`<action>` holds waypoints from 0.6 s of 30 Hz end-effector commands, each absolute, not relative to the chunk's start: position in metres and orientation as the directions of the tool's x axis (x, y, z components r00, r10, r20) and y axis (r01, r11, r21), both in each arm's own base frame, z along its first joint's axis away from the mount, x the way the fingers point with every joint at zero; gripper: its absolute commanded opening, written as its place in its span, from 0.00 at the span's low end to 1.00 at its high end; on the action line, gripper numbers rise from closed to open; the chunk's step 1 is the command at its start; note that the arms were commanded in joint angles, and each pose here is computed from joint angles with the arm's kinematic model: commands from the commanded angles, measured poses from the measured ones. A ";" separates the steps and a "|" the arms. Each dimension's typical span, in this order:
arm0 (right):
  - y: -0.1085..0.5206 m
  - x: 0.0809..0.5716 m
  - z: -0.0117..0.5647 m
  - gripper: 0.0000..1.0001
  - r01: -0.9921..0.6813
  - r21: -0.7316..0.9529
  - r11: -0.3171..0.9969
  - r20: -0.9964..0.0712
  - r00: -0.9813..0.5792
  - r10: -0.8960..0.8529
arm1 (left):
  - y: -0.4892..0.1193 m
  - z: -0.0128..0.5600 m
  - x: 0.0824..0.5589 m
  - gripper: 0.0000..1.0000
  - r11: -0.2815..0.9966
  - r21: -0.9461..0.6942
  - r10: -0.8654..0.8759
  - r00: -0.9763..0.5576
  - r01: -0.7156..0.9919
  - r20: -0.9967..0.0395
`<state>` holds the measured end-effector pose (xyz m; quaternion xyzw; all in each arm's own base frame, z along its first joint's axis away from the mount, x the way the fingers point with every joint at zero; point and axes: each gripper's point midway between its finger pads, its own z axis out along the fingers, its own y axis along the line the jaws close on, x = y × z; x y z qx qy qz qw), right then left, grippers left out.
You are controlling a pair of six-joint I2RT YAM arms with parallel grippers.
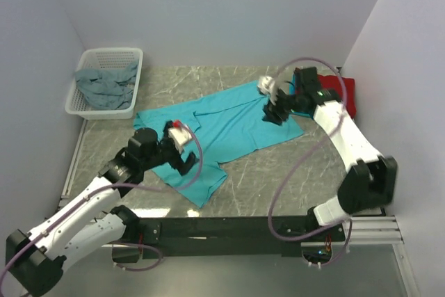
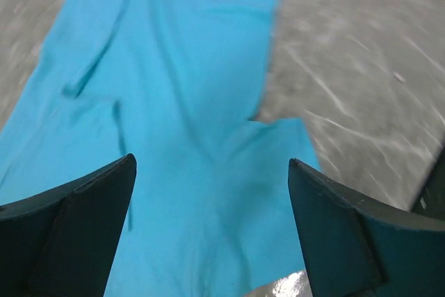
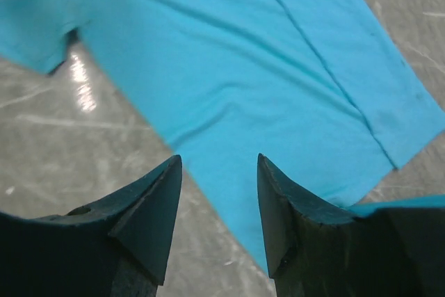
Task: Fold and stack the t-shirts
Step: Fold the tshirt
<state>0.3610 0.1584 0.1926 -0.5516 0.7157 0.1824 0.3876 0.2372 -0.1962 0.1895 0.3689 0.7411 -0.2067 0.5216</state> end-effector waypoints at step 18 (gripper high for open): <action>0.089 0.266 0.187 0.55 -0.918 -0.094 0.386 -0.856 -0.123 -0.502 | -0.249 0.072 0.098 0.51 0.063 0.165 0.825 0.042 0.984 -0.564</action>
